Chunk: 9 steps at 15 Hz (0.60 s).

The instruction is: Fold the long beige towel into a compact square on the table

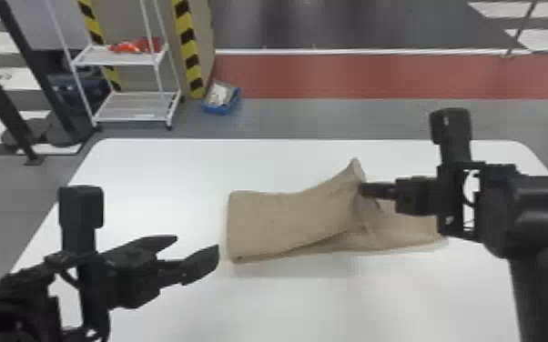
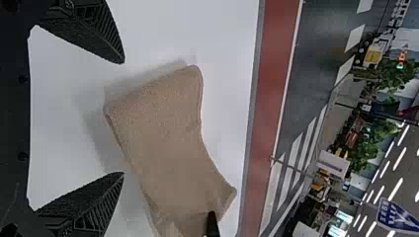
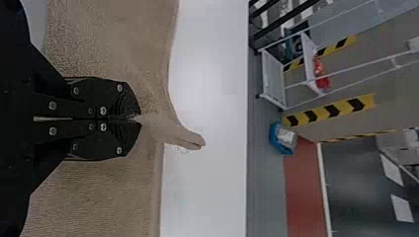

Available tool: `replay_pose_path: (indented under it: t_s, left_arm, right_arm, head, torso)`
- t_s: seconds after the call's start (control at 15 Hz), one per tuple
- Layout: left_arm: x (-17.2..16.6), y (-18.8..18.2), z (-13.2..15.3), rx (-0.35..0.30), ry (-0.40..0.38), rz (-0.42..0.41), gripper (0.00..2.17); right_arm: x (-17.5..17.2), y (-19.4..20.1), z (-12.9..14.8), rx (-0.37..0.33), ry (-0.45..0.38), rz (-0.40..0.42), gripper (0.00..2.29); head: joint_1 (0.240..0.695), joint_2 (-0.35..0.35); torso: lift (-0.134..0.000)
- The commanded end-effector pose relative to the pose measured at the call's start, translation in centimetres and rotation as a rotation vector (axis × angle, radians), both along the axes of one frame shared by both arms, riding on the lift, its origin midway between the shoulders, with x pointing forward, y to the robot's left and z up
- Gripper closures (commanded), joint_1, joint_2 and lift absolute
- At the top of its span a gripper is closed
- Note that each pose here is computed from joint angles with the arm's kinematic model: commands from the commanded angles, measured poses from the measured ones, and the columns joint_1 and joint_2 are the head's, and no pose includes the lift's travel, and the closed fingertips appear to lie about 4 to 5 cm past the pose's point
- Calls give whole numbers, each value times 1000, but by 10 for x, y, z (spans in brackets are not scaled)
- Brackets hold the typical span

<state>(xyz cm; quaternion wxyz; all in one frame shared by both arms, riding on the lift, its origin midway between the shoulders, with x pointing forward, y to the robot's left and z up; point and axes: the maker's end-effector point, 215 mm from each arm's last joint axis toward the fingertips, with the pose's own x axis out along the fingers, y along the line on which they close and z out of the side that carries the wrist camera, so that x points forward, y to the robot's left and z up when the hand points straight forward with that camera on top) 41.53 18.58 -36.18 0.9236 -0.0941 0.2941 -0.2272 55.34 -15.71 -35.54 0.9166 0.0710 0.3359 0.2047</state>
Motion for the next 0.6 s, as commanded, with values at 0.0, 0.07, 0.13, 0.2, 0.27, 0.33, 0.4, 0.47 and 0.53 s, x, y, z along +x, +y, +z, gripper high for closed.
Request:
replay_pose_path:
  t_s: [0.0, 0.07, 0.13, 0.2, 0.27, 0.33, 0.4, 0.47, 0.53]
  left_arm:
    - [-3, 2, -2, 2, 5, 4, 73]
    - [-3, 1, 0, 3, 1, 2, 73]
    - [-3, 0, 0, 3, -2, 0, 73]
    - [-3, 0, 2, 3, -5, 0, 73]
    - [-3, 0, 1, 3, -3, 0, 73]
    - [-3, 0, 1, 2, -2, -2, 73]
    - [-3, 0, 1, 2, -2, -2, 73]
    - [-3, 1, 1, 3, -2, 1, 73]
    - [-3, 4, 1, 5, -2, 7, 73]
  right_arm:
    - [-1, -23, -15, 17, 29, -51, 1200]
    - [1, -31, -29, 17, 43, -64, 1200]
    - [2, -31, -34, 17, 48, -64, 1200]
    - [4, -34, -32, 17, 46, -69, 1200]
    - [6, -33, -30, 12, 44, -67, 1200]
    - [6, -33, -30, 12, 45, -67, 1200]
    - [2, -33, -28, 23, 57, -67, 1200]
    - [-2, -28, -14, 42, 39, -57, 1200]
    - [-11, -25, 2, 59, 22, -49, 1200]
  head:
    - [695, 37]
    - [695, 32]
    - [695, 15]
    - [695, 7]
    - [695, 0]
    - [695, -3]
    - [695, -5]
    - [695, -6]
    - [695, -6]
  torso:
    - [-124]
    - [-124]
    - [-124]
    - [-124]
    - [-124]
    - [-124]
    - [-124]
    - [-124]
    - [-124]
